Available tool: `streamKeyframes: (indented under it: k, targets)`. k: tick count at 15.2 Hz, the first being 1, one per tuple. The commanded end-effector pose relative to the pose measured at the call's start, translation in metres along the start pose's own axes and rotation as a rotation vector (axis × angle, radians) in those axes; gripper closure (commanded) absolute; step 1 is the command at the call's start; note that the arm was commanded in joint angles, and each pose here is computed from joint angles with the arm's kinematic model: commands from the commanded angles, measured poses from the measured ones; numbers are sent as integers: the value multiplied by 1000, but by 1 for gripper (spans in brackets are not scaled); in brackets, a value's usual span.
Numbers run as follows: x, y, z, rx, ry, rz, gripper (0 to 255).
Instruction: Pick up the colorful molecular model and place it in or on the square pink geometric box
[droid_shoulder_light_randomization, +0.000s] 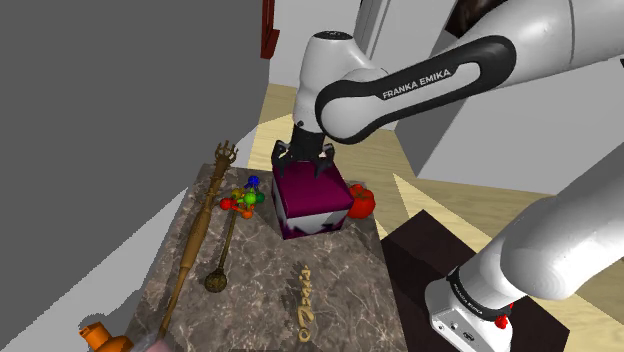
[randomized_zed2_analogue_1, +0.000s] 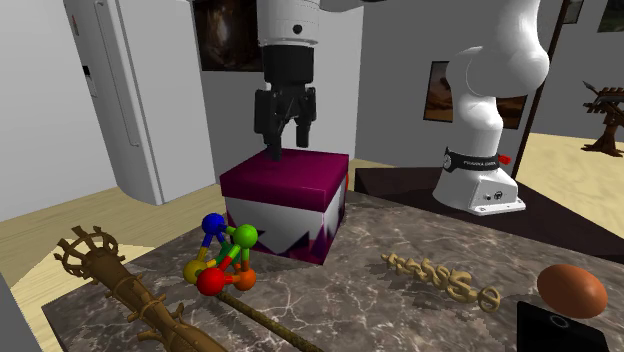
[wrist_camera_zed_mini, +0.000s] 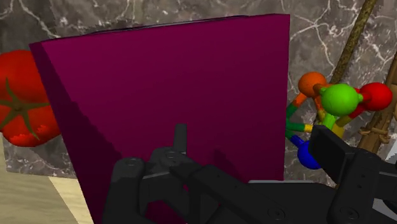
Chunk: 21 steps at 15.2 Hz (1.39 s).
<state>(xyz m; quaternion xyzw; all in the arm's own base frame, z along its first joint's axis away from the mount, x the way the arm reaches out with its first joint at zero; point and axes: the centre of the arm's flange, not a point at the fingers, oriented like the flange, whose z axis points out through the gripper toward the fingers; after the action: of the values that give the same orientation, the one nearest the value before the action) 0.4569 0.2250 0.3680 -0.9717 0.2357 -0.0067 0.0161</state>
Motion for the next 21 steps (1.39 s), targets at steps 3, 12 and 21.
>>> streamKeyframes:
  k: [3, 12, 21]
  targets:
    - [14, -40, 29, 24, 0, 54, 0]
    - [41, -104, 82, 61, 1, 137, 0]
    - [41, -106, 111, 61, 1, 137, 0]
